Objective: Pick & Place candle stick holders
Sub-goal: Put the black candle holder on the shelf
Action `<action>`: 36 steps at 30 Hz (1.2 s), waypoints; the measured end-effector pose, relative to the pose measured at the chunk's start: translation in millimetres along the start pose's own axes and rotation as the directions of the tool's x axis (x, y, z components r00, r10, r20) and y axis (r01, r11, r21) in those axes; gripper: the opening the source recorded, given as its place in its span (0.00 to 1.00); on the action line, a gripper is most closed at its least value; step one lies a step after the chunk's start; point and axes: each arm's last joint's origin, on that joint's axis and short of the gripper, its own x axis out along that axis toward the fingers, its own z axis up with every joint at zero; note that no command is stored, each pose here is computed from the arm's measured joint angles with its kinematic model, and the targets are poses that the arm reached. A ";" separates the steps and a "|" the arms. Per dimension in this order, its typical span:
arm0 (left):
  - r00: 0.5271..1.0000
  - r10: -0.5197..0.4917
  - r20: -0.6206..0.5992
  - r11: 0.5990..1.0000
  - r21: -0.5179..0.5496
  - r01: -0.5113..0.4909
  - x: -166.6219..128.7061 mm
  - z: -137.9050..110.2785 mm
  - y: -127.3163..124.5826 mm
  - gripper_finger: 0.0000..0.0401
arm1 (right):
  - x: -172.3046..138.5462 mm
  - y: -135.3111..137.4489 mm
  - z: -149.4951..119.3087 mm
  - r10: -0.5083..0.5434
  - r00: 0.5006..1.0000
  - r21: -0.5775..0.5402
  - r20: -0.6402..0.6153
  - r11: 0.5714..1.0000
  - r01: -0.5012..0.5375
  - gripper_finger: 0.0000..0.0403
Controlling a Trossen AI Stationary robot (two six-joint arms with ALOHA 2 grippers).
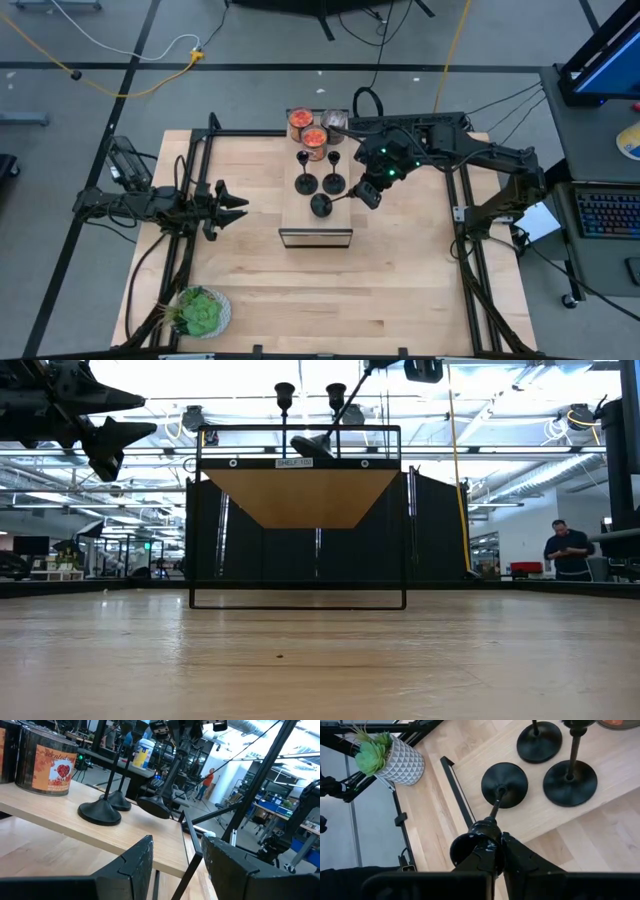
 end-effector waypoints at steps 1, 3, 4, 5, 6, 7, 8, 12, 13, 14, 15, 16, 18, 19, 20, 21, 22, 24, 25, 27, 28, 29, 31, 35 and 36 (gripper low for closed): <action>1.000 0.000 0.000 1.000 0.001 0.000 0.0 0.0 0.0 0.44 | 0.0 0.0 0.0 0.000 1.000 0.002 0.000 1.000 0.000 0.02; 1.000 0.000 0.000 1.000 0.001 0.000 0.0 0.0 0.0 0.44 | 0.3 -0.1 0.0 0.000 1.000 0.003 0.000 1.000 0.000 0.02; 1.000 0.000 0.000 1.000 0.001 0.000 0.0 0.0 0.0 0.44 | 0.4 -0.2 -0.2 0.000 1.000 0.006 -0.002 1.000 0.000 0.02; 1.000 0.000 0.000 1.000 0.001 0.000 0.0 0.0 0.0 0.44 | 0.5 -0.2 -0.3 -0.001 1.000 0.007 -0.002 1.000 0.001 0.02; 1.000 0.000 0.000 1.000 0.001 0.000 0.0 0.0 0.0 0.44 | 0.6 -0.2 -0.1 -0.001 1.000 0.007 -0.002 1.000 0.001 0.02; 1.000 0.000 0.000 1.000 0.001 0.000 0.0 0.0 0.0 0.44 | 0.6 -0.2 -0.1 0.000 1.000 0.008 -0.001 1.000 0.000 0.02; 1.000 0.000 0.000 1.000 0.001 0.000 0.0 0.0 0.0 0.44 | 0.7 -0.2 -0.1 -0.001 1.000 0.013 -0.002 1.000 0.001 0.02; 1.000 0.000 0.000 1.000 0.001 0.000 0.0 0.0 0.0 0.44 | 0.8 -0.3 -0.2 -0.001 1.000 0.015 -0.003 1.000 0.001 0.02; 1.000 0.000 0.000 1.000 0.002 0.000 0.0 0.0 0.0 0.44 | 0.8 -0.3 -0.2 0.000 1.000 0.016 -0.002 1.000 0.001 0.02; 1.000 0.000 0.000 1.000 0.002 0.000 0.0 0.0 0.0 0.44 | 0.8 -0.3 -0.2 0.000 1.000 0.015 -0.002 1.000 0.001 0.02; 1.000 0.000 0.000 1.000 0.002 0.000 0.0 0.0 0.0 0.44 | 0.7 -0.3 -0.2 0.000 1.000 0.016 -0.002 1.000 0.000 0.02; 1.000 0.000 0.000 1.000 0.002 0.000 0.0 0.0 0.0 0.44 | 0.8 -0.3 -0.2 0.000 1.000 0.016 -0.002 1.000 0.001 0.02; 1.000 0.000 0.001 1.000 0.004 0.000 0.0 0.1 0.0 0.44 | 0.9 -0.3 -0.2 0.000 1.000 0.015 -0.002 1.000 0.000 0.02; 1.000 0.000 0.000 1.000 0.006 0.000 0.0 0.0 0.0 0.44 | 0.9 -0.1 0.1 0.001 1.000 0.015 0.000 1.000 -0.001 0.02; 1.000 0.000 0.000 1.000 0.007 0.000 0.0 0.0 0.0 0.44 | 0.9 0.1 0.4 0.004 1.000 0.014 0.004 1.000 -0.004 0.02; 1.000 0.000 0.000 1.000 0.008 0.000 0.0 0.0 0.0 0.44 | 0.9 0.3 0.7 0.006 1.000 0.013 0.007 1.000 -0.006 0.02; 1.000 0.000 0.001 1.000 0.009 0.000 0.0 0.0 0.0 0.44 | 0.9 0.4 0.9 0.006 1.000 0.011 0.009 1.000 -0.007 0.02; 1.000 0.001 0.001 1.000 0.010 -0.001 0.0 0.0 0.0 0.44 | 0.9 0.6 1.1 0.008 1.000 0.011 0.011 1.000 -0.008 0.02; 1.000 0.000 0.001 1.000 0.010 0.000 0.0 0.0 0.0 0.44 | 0.9 0.6 1.1 0.008 1.000 0.011 0.011 1.000 -0.008 0.02; 1.000 0.001 0.000 1.000 0.010 -0.001 0.0 0.0 0.0 0.44 | 1.0 0.4 0.8 0.006 1.000 0.014 0.009 1.000 -0.007 0.03; 1.000 0.000 0.000 1.000 0.010 0.000 0.0 0.0 0.0 0.44 | 1.0 0.3 0.6 0.005 1.000 0.015 0.007 1.000 -0.005 0.04; 1.000 0.001 0.000 1.000 0.010 -0.001 0.0 0.0 0.0 0.44 | 1.0 0.1 0.4 0.004 1.000 0.017 0.004 1.000 -0.004 0.04; 1.000 0.000 0.000 1.000 0.010 0.000 0.0 0.0 0.0 0.44 | 1.1 0.0 0.3 0.003 1.000 0.025 0.003 1.000 -0.003 0.05; 1.000 0.001 0.001 1.000 0.010 -0.001 0.0 0.0 0.0 0.44 | 1.1 0.0 0.2 0.003 1.000 0.032 0.002 0.999 -0.003 0.05; 1.000 0.000 0.000 1.000 0.010 0.000 0.0 0.0 0.0 0.44 | 1.1 0.2 0.1 0.003 1.000 0.032 0.002 0.999 -0.004 0.04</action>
